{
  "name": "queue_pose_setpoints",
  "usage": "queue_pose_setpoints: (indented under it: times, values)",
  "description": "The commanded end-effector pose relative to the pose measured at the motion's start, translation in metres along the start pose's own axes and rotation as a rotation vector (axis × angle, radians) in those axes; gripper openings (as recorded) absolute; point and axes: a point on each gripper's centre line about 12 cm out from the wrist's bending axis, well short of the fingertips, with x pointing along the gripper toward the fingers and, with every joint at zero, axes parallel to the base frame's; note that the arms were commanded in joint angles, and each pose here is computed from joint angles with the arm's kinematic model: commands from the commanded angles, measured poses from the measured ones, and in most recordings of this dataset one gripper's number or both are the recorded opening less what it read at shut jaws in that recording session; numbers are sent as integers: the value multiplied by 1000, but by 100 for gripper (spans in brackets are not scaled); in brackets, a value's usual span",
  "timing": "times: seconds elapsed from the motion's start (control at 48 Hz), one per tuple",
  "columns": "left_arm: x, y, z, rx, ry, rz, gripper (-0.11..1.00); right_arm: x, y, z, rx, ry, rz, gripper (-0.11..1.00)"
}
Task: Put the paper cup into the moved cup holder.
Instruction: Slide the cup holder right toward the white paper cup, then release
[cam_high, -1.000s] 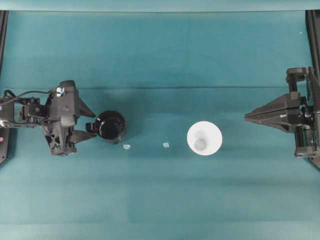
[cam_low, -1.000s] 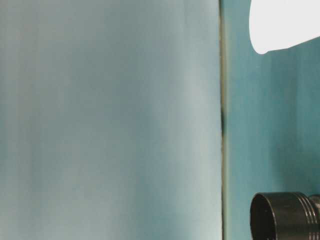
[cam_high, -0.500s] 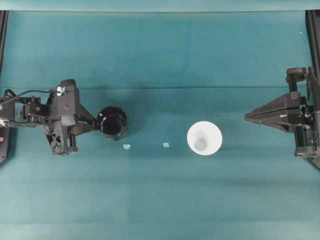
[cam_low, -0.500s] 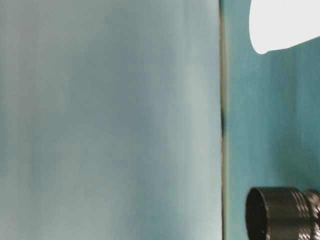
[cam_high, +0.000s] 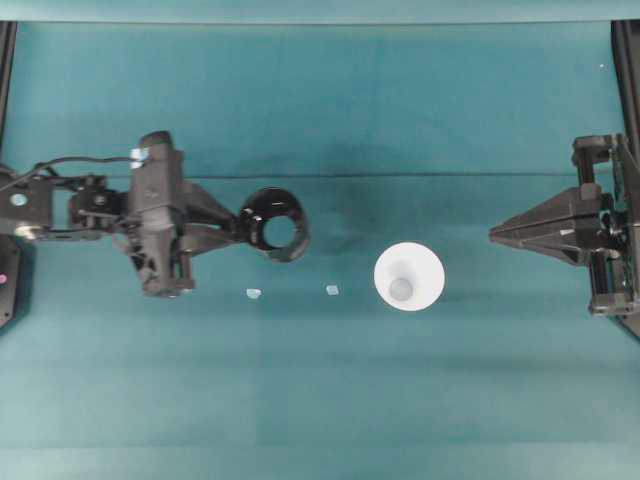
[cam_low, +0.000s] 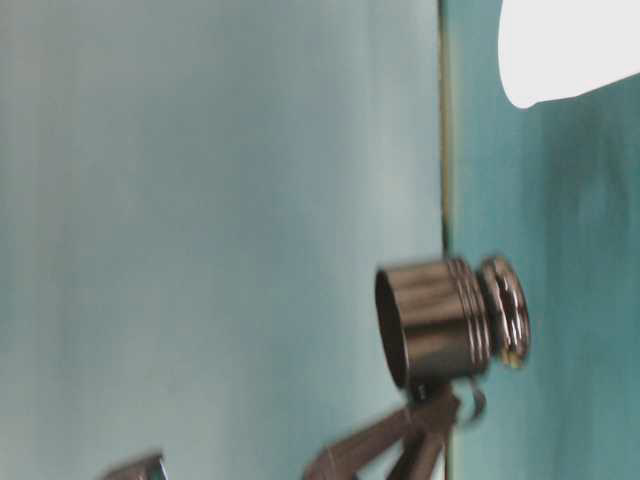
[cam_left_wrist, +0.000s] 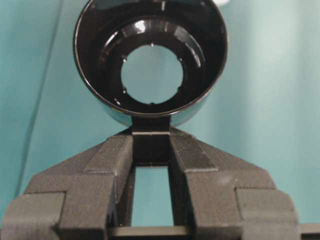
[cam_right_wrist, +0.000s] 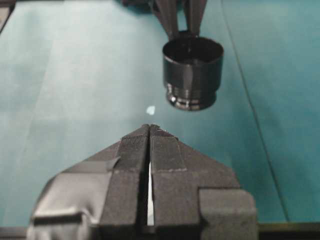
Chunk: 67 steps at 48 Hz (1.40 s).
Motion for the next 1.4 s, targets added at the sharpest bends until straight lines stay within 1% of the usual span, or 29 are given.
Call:
queue_pose_setpoints:
  times: [0.0, 0.167, 0.313, 0.438, 0.563, 0.917, 1.146, 1.375]
  values:
    - [9, -8, 17, 20, -20, -19, 18, 1, 0, 9, 11, -21, 1, 2]
    - [34, -26, 17, 72, 49, -61, 18, 1, 0, 9, 11, -23, 0, 2]
    - [49, -38, 14, 93, 77, -84, 18, 1, 0, 9, 11, -23, 1, 2]
    - [58, -39, 16, 94, 82, -85, 18, 1, 0, 9, 9, -20, 1, 2]
    - [63, -35, 15, 91, 90, -76, 18, 1, 0, 9, 9, -20, 1, 2]
    - [73, -34, -3, 90, 144, -74, 18, 1, 0, 9, 10, -20, 0, 2]
    - [77, -34, -5, 88, 145, -73, 18, 1, 0, 9, 11, -21, 1, 2]
    - [78, -28, -6, 78, 150, -62, 18, 1, 0, 9, 11, -21, 1, 2]
